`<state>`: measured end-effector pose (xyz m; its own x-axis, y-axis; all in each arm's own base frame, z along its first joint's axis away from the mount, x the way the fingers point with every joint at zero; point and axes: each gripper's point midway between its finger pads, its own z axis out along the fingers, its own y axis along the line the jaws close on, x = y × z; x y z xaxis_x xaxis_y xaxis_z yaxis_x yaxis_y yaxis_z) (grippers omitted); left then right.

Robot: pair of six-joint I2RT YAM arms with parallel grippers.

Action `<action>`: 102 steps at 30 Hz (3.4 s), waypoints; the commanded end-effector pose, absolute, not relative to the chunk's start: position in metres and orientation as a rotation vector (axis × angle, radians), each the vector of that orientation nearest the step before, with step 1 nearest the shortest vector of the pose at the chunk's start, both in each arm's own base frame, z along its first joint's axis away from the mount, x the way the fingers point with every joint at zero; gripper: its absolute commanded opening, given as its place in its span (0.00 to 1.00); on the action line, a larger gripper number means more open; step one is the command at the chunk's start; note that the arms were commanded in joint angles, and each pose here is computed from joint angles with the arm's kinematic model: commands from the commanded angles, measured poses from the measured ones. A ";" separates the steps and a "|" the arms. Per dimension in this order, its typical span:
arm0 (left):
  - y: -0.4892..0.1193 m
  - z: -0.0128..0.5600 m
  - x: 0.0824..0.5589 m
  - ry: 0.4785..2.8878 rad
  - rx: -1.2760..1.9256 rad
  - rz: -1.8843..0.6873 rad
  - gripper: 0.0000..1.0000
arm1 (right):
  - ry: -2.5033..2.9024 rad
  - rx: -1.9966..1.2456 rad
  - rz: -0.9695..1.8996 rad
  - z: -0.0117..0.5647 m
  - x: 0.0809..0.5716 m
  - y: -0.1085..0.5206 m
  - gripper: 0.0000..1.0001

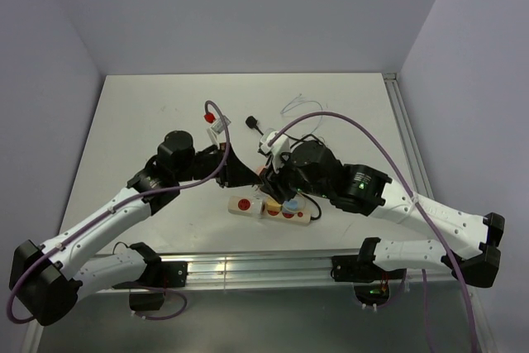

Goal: Insert the plug

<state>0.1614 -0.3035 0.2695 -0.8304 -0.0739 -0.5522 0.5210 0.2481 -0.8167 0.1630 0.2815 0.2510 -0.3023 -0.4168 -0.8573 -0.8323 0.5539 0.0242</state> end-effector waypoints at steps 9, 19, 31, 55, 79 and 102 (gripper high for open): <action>-0.293 0.286 0.168 1.911 0.460 -1.460 0.00 | 1.892 -0.838 0.748 0.277 0.146 0.265 1.00; -0.278 0.338 0.113 1.530 0.743 -1.599 0.00 | 1.747 -0.832 1.269 0.357 0.080 0.271 0.88; -0.259 0.370 0.067 1.322 0.894 -1.689 0.01 | 1.665 -0.885 1.433 0.386 0.070 0.299 0.70; -0.256 0.366 0.071 1.376 0.867 -1.633 0.35 | 1.610 -1.039 1.434 0.390 0.082 0.338 0.00; -0.117 0.329 0.155 1.642 -0.264 -0.984 0.91 | 1.850 -1.201 0.417 0.223 0.306 0.378 0.00; -0.110 0.329 0.146 1.625 -0.230 -0.969 0.90 | 2.084 -1.351 0.389 0.096 0.216 0.362 0.00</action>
